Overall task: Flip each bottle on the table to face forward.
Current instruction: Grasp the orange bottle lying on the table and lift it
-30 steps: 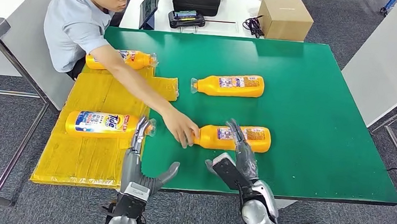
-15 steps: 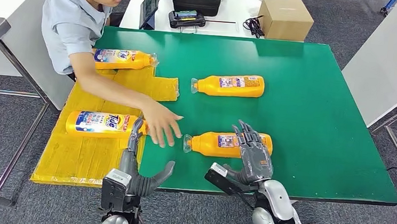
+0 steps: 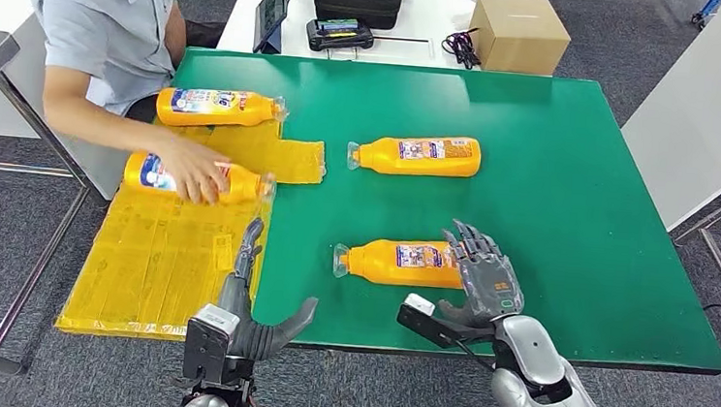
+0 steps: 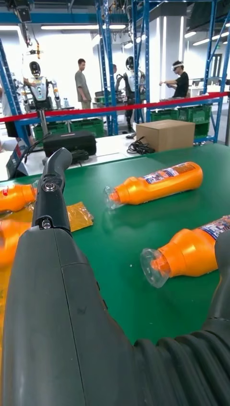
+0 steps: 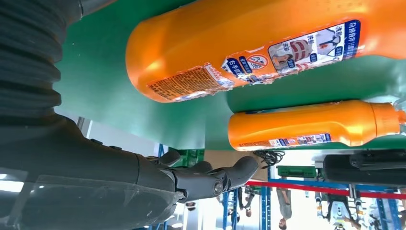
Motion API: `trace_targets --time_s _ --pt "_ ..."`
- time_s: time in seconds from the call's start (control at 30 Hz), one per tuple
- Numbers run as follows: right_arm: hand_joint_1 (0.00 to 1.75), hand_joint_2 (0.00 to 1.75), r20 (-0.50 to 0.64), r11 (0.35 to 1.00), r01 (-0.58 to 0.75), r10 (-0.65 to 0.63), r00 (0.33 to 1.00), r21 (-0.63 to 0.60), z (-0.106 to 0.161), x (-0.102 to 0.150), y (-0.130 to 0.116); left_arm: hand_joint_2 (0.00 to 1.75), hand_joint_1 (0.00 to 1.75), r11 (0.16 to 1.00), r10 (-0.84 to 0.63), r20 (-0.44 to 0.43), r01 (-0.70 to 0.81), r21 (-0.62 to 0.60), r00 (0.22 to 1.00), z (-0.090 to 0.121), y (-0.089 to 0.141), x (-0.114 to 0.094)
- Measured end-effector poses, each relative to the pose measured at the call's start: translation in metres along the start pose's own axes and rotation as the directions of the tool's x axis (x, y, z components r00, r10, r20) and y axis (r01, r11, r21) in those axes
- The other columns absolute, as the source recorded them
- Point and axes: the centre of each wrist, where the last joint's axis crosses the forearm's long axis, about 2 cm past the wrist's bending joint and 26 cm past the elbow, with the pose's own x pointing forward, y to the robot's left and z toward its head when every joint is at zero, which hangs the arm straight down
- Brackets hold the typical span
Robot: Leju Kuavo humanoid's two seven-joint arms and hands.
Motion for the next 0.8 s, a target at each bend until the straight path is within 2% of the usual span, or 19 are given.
trace_targets --time_s 0.37,0.6,0.8 --pt "0.0 1.75 -0.013 0.999 -0.044 0.044 0.999 0.006 -0.002 -0.005 -0.001 1.75 0.0 1.0 0.007 -0.003 -0.007 -0.004 1.0 0.0 0.0 0.0" --pt "0.0 1.75 -0.061 0.997 -0.081 0.081 0.995 0.014 -0.025 -0.024 -0.01 1.75 0.0 0.999 0.025 -0.019 -0.026 -0.036 0.999 0.0 -0.002 0.0" --pt "0.0 1.75 -0.082 0.996 -0.065 0.07 0.994 0.056 -0.041 -0.031 -0.006 1.75 0.0 0.997 0.027 -0.029 -0.029 -0.066 0.999 -0.002 -0.005 0.0"
